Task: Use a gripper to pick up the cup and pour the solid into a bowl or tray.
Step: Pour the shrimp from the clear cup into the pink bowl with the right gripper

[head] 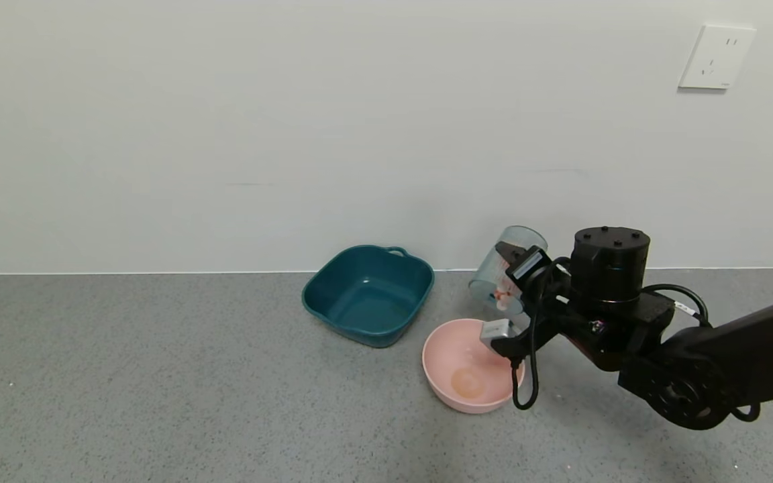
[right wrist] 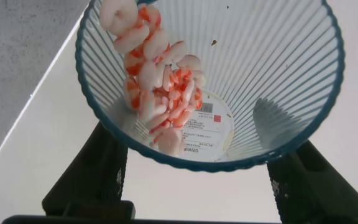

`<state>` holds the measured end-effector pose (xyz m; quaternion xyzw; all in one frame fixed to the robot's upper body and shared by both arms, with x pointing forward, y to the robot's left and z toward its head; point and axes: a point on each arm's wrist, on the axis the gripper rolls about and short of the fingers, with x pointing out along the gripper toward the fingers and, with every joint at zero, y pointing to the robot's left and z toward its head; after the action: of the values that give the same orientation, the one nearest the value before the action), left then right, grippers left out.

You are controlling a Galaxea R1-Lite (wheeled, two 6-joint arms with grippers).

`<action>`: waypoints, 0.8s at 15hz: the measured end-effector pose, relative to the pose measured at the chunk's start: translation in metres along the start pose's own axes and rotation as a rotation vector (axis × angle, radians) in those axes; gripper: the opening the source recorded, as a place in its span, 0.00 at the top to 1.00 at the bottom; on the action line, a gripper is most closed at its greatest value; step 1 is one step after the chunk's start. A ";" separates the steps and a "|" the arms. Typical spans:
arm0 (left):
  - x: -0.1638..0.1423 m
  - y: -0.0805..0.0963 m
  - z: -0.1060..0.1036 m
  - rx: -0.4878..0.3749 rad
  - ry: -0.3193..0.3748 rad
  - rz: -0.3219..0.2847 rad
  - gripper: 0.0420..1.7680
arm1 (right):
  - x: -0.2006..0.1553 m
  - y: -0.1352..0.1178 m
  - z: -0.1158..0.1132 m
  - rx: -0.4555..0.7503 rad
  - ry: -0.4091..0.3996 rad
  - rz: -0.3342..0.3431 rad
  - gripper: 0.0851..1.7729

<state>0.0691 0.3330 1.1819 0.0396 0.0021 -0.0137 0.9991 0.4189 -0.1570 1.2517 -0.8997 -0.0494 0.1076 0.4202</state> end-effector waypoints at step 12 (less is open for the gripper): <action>0.000 0.000 0.000 0.000 0.000 0.000 0.03 | -0.002 -0.004 0.009 -0.229 -0.021 -0.014 0.27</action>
<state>0.0691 0.3330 1.1819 0.0395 0.0023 -0.0137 0.9991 0.4146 -0.1485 1.2494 -0.9402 -0.0721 0.1076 0.3150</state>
